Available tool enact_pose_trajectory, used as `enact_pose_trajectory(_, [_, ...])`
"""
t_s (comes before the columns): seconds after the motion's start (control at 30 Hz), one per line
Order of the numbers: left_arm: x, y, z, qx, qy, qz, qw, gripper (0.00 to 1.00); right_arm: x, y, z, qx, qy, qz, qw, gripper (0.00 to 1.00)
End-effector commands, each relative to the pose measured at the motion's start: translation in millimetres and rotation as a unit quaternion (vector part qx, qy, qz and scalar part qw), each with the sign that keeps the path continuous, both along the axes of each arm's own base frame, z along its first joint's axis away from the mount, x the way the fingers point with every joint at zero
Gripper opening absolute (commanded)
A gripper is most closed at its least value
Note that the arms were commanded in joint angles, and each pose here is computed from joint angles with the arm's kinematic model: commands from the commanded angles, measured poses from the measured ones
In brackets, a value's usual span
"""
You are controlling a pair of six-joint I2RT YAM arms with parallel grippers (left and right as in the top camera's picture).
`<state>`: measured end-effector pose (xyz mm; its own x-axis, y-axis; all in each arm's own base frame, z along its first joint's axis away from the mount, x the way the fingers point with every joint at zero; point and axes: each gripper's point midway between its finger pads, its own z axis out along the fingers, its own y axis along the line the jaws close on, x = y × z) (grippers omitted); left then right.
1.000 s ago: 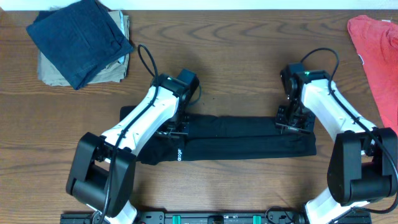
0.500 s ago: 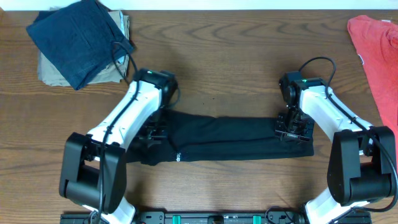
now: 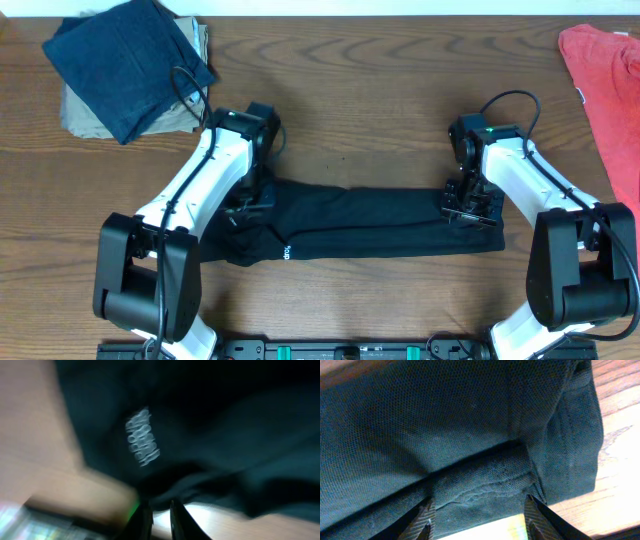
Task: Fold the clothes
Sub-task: 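Release the right gripper and move it to the strip's right end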
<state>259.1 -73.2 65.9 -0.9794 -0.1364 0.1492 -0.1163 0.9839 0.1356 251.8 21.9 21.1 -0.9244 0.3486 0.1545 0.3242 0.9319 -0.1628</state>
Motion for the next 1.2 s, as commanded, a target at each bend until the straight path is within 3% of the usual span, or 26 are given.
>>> enact_pose_trajectory(0.0, [8.5, -45.4, 3.1, -0.119, -0.017, -0.069, 0.990, 0.15, 0.7, 2.6, 3.6, 0.002, -0.008, 0.004, 1.000, 0.56])
enact_pose_trajectory(0.23, [20.8, -68.7, -14.8, -0.142, -0.039, -0.098, 0.984, 0.15, 3.2, 4.5, 3.0, 0.007, -0.013, 0.003, 1.000, 0.57])
enact_pose_trajectory(0.33, [18.8, -67.2, -23.9, -0.137, -0.024, -0.095, 0.986, 0.15, 6.2, 18.8, 1.8, 0.049, -0.018, 0.004, 0.999, 0.36])
enact_pose_trajectory(0.4, [18.1, -66.7, -30.9, -0.135, -0.016, -0.094, 0.986, 0.15, 8.6, 30.2, 1.7, 0.084, -0.021, 0.019, 0.996, 0.29])
enact_pose_trajectory(0.73, [6.2, -38.1, -72.8, -0.081, 0.059, -0.071, 0.992, 0.11, 8.7, 21.0, -0.1, 0.062, -0.023, 0.032, 0.997, 0.26])
enact_pose_trajectory(1.17, [-5.5, 30.3, -86.4, -0.069, 0.105, 0.043, 0.991, 0.06, 0.1, -8.8, -26.9, 0.035, -0.033, -0.011, 0.999, 0.18])
